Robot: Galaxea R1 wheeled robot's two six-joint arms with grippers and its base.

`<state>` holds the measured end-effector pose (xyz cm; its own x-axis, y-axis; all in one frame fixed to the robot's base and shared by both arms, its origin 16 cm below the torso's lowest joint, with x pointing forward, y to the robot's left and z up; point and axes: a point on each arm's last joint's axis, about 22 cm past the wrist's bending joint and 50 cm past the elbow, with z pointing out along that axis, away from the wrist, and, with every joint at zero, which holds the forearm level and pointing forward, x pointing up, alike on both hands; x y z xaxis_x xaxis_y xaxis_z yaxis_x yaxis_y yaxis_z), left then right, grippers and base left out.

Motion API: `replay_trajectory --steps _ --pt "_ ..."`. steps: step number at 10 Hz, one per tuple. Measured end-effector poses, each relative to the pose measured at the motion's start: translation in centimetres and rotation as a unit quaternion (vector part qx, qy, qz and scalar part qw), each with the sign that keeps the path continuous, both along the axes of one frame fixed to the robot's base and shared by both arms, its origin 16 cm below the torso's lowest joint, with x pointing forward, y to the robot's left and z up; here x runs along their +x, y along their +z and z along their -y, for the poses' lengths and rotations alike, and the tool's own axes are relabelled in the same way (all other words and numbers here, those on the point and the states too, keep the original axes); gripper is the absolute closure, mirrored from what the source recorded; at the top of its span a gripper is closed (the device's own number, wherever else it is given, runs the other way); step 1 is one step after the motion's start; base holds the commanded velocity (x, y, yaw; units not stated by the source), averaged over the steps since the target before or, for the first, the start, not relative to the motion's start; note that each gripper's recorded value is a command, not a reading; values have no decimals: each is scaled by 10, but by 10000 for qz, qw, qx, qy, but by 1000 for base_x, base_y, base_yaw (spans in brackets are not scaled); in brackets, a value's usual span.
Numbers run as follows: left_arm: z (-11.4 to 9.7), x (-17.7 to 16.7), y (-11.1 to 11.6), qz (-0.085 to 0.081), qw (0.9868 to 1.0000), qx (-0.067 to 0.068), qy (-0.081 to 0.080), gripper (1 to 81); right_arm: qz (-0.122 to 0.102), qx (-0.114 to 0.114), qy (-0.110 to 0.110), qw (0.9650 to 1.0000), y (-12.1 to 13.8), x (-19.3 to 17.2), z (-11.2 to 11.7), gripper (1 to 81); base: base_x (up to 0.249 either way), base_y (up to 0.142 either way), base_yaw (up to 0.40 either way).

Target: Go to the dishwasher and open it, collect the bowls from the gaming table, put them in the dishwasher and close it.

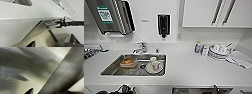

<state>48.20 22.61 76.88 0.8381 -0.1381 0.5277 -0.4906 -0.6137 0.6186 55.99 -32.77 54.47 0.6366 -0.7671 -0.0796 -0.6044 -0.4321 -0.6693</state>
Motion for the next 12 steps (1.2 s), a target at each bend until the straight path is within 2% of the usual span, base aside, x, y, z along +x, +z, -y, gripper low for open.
replay_trajectory --steps 4,8,11,12 --pt "0 -1 -4 -36 10000 9 3 10 73 164 -126 9998 -1 -13 -4 10 0 0 0" --pt "4 -3 -6 -52 10000 -17 -29 10 230 -14 156 9996 -10 -49 1 10 0 0 0" --pt "5 -5 -8 -72 10000 -20 -40 10 154 15 194 9997 -19 -63 -5 10 -21 0 0" --pt "5 -5 -7 -62 10000 -23 -40 10 224 14 183 9996 -19 -58 -7 10 -65 0 0"
